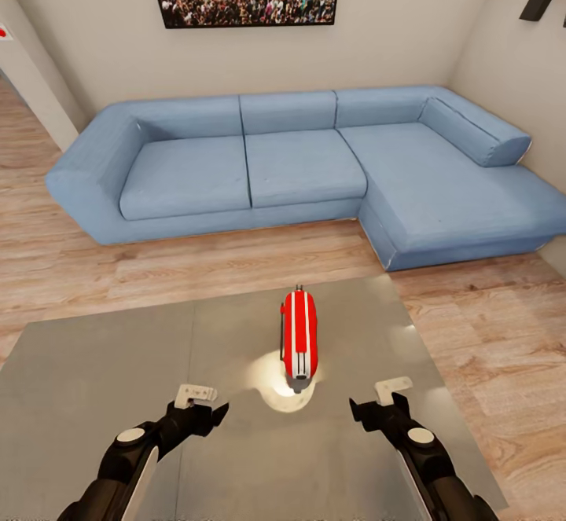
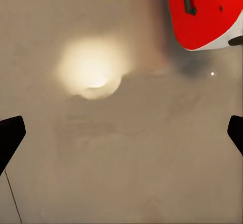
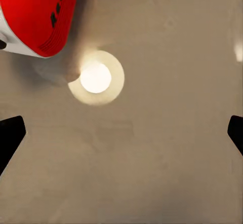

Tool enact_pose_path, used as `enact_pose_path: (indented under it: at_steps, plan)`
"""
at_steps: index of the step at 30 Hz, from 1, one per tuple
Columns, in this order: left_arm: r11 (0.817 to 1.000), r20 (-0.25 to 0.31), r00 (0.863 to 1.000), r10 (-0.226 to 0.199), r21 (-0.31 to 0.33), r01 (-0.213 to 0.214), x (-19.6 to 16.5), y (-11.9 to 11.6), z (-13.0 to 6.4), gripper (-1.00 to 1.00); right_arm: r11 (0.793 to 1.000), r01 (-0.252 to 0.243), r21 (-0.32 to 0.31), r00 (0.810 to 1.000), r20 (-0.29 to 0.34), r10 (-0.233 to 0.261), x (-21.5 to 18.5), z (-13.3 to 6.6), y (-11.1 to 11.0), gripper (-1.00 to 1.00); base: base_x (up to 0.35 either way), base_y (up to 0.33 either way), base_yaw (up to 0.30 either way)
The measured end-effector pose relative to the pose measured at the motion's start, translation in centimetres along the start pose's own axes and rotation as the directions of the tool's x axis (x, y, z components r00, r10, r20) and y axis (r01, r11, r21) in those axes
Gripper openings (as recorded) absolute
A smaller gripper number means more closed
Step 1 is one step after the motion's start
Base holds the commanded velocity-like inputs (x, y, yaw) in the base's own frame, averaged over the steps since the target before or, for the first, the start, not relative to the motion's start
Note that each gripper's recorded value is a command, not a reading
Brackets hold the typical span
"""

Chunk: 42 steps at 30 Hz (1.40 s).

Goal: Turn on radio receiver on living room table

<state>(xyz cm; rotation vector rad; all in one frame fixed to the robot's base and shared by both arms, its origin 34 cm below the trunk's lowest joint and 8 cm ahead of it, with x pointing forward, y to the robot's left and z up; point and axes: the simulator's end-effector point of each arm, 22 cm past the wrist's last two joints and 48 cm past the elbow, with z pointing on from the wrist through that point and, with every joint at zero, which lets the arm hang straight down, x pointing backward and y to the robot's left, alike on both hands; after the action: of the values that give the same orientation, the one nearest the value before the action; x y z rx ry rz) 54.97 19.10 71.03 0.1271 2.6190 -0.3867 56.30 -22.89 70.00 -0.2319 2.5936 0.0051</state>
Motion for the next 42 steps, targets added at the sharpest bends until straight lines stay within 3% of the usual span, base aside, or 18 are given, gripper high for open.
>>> enact_pose_path:
  at_steps: [7, 10, 21, 22, 23, 25, 27, 30, 31, 35, 42]
  plan:
    - [1.0, -0.033, 0.999, -0.002, -0.002, 0.002, 1.5, 0.2, 0.5, 1.0, 1.0, 0.002, -0.003, 1.0, -0.008, -0.002, 0.4, 0.2, 0.1, 1.0, 0.0, 0.0, 0.0]
    - [0.999, -0.054, 0.998, 0.031, -0.023, -0.033, 2.1, 0.7, 0.7, 1.0, 1.0, 0.002, -0.003, 1.0, -0.013, -0.002, 0.6, 0.3, 0.1, 1.0, 0.0, 0.0, 0.0]
    - [0.999, -0.074, 0.997, 0.033, -0.024, -0.035, 3.0, 0.8, 1.1, 1.0, 1.0, 0.003, -0.005, 1.0, -0.027, -0.003, 1.3, 0.7, 0.2, 1.0, 0.0, 0.0, 0.0]
    - [0.999, -0.075, 0.997, 0.033, -0.024, -0.035, 3.1, 0.9, 1.1, 1.0, 1.0, 0.003, -0.005, 1.0, -0.019, -0.003, 0.9, 0.7, 0.2, 1.0, 0.0, 0.0, 0.0]
    - [1.0, -0.073, 0.997, 0.03, -0.007, -0.03, 3.0, 0.5, 1.1, 1.0, 1.0, 0.002, -0.002, 0.998, 0.07, -0.002, -3.2, -0.6, -0.2, 1.0, 0.0, 0.0, 0.0]
    - [1.0, -0.075, 0.997, 0.029, 0.013, -0.028, 3.1, 0.1, 1.2, 1.0, 1.0, 0.001, -0.004, 0.995, 0.095, 0.0, -4.4, -1.1, -0.3, 1.0, 0.0, 0.0, 0.0]
    - [0.999, -0.077, 0.997, 0.029, 0.047, -0.026, 3.2, -0.6, 1.2, 1.0, 1.0, 0.002, -0.025, 0.996, 0.087, 0.0, -4.5, -1.2, 0.1, 1.0, 0.0, 0.0, 0.0]
    - [0.998, -0.081, 0.996, 0.027, 0.066, -0.022, 3.5, -1.1, 1.3, 1.0, 0.994, 0.016, -0.109, 0.998, 0.064, -0.009, -3.9, -1.2, 2.2, 1.0, 0.0, 0.0, 0.0]
    - [0.997, -0.082, 0.996, 0.025, 0.075, -0.019, 3.5, -1.3, 1.3, 1.0, 0.978, 0.025, -0.209, 0.999, 0.051, -0.014, -3.6, -1.5, 4.4, 1.0, 0.0, 0.0, 0.0]
    - [0.997, -0.078, 0.997, 0.024, 0.081, -0.018, 3.6, -1.4, 1.5, 1.0, 0.966, 0.026, -0.256, 0.999, 0.041, -0.016, -3.1, -1.6, 5.4, 1.0, 0.0, 0.0, 0.0]
    - [0.996, -0.07, 0.997, 0.026, 0.083, -0.02, 3.7, -1.4, 1.8, 1.0, 0.966, 0.023, -0.258, 0.999, 0.031, -0.015, -2.7, -1.3, 5.4, 1.0, 0.0, 0.0, 0.0]
